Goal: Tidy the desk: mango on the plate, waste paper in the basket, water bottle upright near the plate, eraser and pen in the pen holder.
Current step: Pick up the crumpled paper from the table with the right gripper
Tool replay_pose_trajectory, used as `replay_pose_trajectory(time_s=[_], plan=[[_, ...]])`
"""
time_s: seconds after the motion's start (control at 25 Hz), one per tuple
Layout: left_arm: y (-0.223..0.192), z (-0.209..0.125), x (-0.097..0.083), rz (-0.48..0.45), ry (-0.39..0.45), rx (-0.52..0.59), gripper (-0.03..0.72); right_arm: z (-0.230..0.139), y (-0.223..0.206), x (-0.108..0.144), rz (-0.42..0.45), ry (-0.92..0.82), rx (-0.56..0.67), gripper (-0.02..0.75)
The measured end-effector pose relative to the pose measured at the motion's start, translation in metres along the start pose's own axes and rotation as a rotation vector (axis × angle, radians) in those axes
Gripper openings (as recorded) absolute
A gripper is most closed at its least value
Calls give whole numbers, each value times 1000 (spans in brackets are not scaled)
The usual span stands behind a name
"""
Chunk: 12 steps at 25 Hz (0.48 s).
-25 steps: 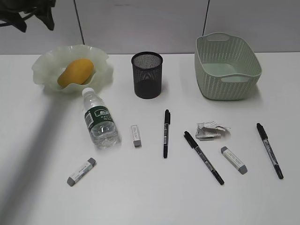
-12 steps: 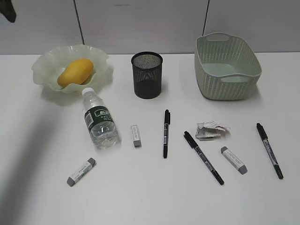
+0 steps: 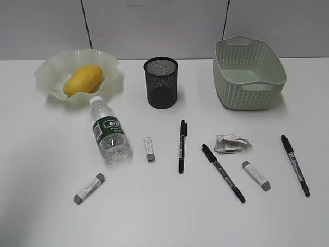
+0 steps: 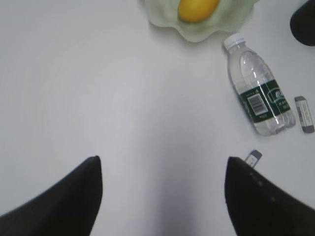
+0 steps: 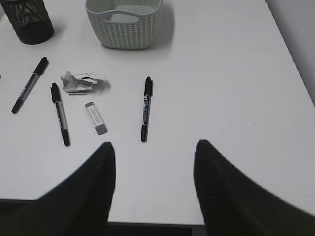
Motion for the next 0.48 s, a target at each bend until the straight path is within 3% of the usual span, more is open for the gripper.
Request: replay_pose_trajectory(time_s=[0.24,0.48], plan=[[65,-78,-16,3,3,-222,575,0,0,0,0,0,0,416],[88,-128,-34,-60,12,-378,567,0,0,0,0,0,0,416]])
Point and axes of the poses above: a point on each arm's last joint axis where the gripper is mounted, y pointing back along that axis away from the gripper, x along the wrist's bending axis when the last joint is at zero, z = x × y, the point moved 4 cm from there along -y, pointing out along that axis toward the gripper, and after that the axes turned 14 degrees about -y, right-handed, at the moved point
